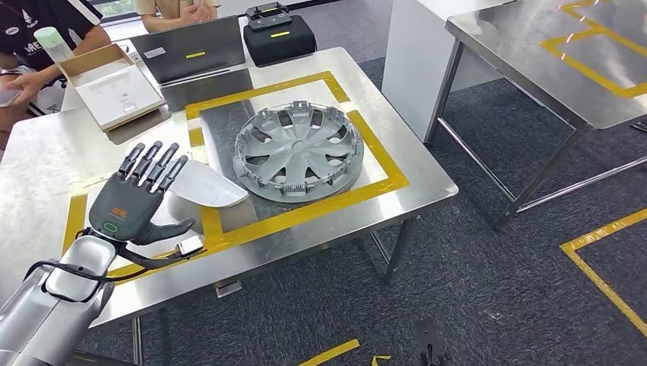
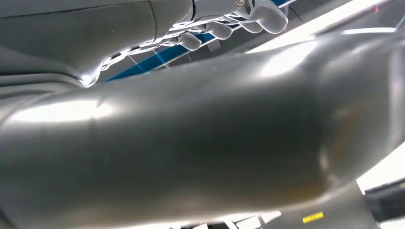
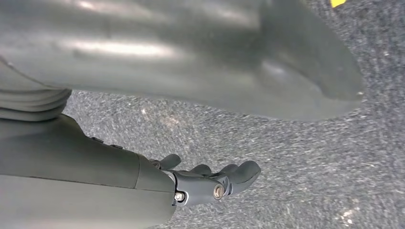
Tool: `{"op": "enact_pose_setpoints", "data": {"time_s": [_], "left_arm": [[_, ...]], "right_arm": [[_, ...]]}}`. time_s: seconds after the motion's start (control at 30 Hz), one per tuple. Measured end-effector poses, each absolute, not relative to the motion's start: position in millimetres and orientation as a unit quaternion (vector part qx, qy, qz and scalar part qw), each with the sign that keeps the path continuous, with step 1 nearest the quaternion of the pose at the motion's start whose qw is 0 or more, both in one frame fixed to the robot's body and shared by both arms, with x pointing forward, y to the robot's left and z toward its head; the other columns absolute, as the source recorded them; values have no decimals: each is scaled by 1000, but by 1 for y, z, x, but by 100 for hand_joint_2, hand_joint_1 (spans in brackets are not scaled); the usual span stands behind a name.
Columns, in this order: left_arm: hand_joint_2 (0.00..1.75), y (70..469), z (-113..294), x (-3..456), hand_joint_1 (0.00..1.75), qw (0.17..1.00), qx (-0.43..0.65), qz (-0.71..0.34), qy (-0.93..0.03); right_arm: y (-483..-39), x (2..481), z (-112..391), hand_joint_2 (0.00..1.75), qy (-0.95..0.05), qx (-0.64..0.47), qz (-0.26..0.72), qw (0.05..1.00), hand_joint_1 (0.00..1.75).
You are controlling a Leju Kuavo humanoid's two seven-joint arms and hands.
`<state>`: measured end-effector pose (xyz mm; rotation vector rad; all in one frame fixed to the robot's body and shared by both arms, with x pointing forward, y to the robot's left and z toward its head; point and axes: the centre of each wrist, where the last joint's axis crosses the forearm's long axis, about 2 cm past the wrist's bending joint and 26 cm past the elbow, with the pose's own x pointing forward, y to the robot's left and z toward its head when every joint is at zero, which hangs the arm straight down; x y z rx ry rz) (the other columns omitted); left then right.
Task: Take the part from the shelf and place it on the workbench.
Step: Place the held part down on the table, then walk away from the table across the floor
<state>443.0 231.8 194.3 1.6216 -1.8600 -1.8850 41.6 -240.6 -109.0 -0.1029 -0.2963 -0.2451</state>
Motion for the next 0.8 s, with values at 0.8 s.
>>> {"op": "enact_pose_setpoints", "data": {"time_s": [0.8], "left_arm": [[0,229,204,453,0,19,531,-612,-586]], "right_arm": [[-238,47,-108,0,-160,-44,-137,977,0]]}}
